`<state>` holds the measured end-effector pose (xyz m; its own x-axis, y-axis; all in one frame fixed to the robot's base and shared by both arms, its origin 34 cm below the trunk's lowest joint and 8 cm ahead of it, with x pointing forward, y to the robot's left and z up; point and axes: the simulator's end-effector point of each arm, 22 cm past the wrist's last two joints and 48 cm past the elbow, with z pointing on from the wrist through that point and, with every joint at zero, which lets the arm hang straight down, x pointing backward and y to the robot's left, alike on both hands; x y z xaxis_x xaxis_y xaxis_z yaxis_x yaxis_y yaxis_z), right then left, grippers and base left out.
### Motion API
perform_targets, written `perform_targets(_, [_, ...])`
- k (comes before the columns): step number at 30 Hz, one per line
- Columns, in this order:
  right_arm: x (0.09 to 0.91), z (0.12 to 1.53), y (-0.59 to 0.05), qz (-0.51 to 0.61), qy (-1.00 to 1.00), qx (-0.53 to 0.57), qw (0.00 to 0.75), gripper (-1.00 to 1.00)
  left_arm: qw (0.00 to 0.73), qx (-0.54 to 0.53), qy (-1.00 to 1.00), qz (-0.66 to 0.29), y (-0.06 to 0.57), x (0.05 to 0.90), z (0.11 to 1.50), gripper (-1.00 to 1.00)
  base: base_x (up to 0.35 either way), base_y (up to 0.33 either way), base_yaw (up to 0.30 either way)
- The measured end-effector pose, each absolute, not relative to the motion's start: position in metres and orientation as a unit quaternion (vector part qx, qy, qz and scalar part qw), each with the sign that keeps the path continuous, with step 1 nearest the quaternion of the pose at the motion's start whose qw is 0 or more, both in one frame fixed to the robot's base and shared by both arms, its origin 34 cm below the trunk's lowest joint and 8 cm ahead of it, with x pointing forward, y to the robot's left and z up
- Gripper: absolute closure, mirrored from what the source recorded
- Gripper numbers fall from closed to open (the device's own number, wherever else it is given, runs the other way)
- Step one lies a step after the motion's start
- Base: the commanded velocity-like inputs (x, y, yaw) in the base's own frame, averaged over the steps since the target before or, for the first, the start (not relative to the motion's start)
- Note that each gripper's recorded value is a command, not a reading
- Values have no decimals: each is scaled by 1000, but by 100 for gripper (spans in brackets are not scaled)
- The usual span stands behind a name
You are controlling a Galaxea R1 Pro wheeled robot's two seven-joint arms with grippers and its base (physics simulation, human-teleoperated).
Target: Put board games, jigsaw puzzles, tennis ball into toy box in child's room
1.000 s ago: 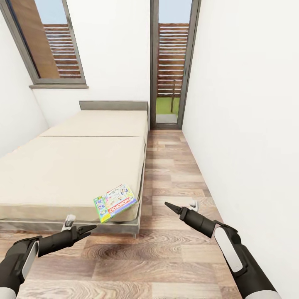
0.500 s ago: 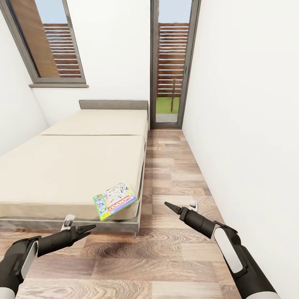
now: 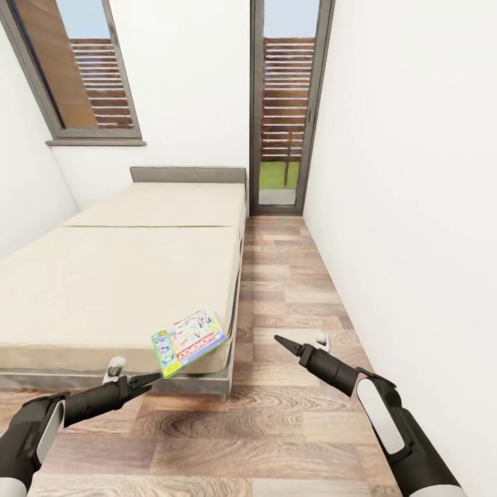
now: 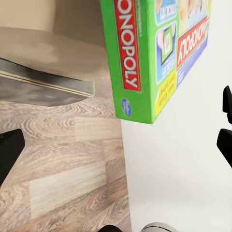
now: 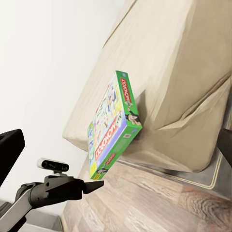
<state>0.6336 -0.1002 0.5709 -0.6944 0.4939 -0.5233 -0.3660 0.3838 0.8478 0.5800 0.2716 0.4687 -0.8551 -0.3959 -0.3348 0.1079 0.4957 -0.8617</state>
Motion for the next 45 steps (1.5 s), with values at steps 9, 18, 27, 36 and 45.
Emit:
perform_targets(9, [634,571,-100,553,735,44,389,-100,254,-87,827,-494,272,580,469,-100,23,-1,0])
perform_targets(18, [635,571,-100,552,735,45,391,-100,254,-87,827,-494,272,580,469,-100,112,-77,0])
perform_targets(27, [635,570,-101,551,736,46,391,-100,255,-87,827,-494,272,580,469,-100,19,-15,0])
perform_targets(36, [635,569,-101,551,736,47,390,-100,255,-87,827,-494,272,580,469,-100,1,-1,0])
perform_targets(45, [635,569,-101,551,737,47,390,-100,255,-88,827,-494,272,580,469,-100,0,-80,0])
